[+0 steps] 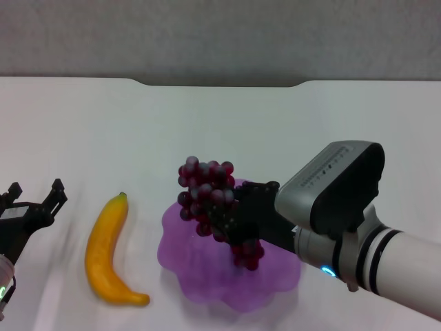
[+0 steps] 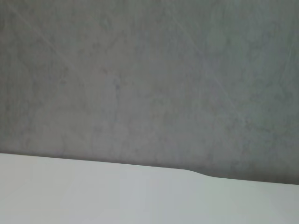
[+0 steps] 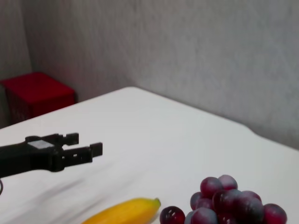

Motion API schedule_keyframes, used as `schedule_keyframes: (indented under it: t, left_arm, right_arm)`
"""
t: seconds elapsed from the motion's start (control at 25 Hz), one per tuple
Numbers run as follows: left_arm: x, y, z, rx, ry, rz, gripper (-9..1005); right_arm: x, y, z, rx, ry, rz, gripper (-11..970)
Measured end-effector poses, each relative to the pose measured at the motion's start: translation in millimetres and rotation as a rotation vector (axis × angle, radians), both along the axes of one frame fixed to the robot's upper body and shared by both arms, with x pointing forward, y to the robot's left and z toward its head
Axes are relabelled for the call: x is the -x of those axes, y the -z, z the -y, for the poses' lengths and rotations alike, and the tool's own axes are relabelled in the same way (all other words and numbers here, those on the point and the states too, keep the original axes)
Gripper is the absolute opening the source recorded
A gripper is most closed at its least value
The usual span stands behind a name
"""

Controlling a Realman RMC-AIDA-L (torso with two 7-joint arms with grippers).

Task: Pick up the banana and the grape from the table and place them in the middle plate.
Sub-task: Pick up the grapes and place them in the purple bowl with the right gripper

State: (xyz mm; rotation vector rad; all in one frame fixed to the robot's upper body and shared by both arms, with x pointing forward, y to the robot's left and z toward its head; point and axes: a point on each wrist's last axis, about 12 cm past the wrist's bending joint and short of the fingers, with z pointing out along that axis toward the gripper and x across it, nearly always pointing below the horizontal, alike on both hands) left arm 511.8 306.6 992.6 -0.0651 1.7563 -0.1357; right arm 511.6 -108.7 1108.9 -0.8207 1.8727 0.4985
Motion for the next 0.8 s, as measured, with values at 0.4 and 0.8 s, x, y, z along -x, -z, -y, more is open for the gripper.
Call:
schedule_keyframes:
  t: [0.4,0.8]
  left_arm:
    - [0.6,0.3,0,-0.007,0.0,-0.001,844]
    - [-0.2,-0.3,-1,-0.005,-0.003,0.002,844]
  right_arm:
    - [-9.1,-7.3,16,0.038,0.023,-0.169,353]
    - [-32.4,3.8,31,0.093,0.078,-0.288,352]
